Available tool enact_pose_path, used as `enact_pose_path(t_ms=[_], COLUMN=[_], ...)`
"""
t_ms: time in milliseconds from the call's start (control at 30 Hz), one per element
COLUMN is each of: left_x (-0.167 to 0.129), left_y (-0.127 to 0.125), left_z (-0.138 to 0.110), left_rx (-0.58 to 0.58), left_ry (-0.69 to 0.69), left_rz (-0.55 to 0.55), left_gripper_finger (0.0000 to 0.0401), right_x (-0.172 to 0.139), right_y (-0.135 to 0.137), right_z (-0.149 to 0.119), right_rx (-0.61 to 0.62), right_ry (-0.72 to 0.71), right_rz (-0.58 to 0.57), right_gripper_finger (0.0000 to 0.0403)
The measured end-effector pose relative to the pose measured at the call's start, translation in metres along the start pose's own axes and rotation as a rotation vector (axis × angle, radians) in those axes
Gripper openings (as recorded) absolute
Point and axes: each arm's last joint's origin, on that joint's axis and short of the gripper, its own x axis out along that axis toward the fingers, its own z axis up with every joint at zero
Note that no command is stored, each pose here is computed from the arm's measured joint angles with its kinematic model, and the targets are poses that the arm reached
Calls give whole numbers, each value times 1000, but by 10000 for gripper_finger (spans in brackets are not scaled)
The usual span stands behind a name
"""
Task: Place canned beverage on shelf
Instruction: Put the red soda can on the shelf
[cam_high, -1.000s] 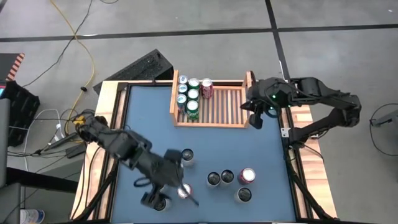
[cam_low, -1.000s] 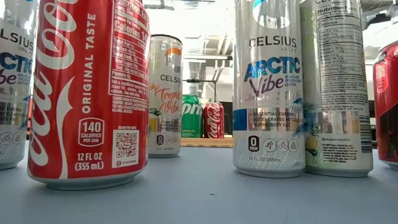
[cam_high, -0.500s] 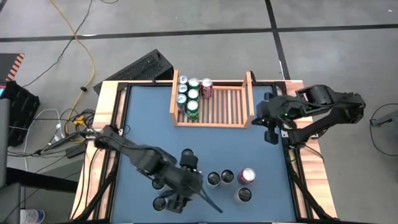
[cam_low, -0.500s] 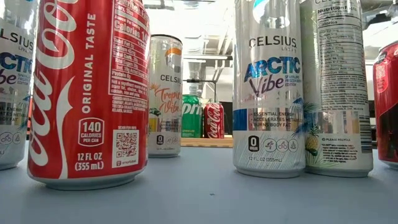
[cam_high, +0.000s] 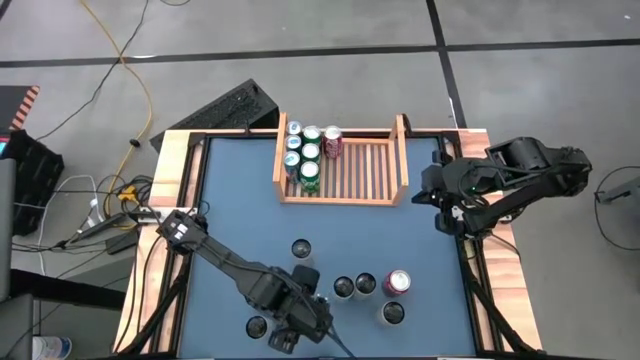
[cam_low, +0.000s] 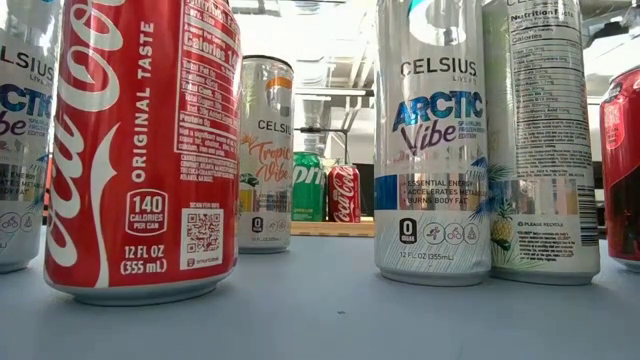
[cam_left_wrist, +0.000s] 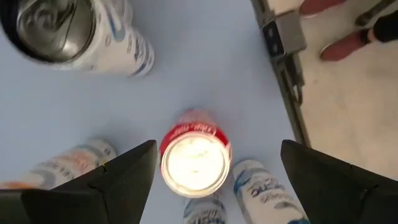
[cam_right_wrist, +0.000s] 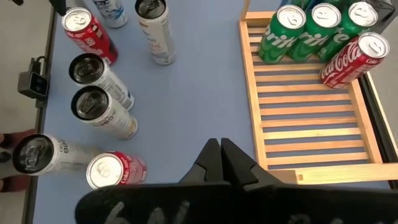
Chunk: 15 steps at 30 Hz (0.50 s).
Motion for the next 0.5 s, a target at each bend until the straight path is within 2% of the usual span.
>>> enact_pose_path(t_ms=[267, 500], left_x=[8, 8], left_y=[2, 11], left_z=[-3, -4], left_rx=[51, 66], left_ry=[60, 95], left_rz=[2, 1], left_gripper_finger=[329, 345], right_x=[0, 0], right_y=[0, 0], right_z=[0, 0], right_rx=[14, 19], right_ry=[-2, -5], right_rz=[-3, -8], right_gripper_finger=[0, 0])
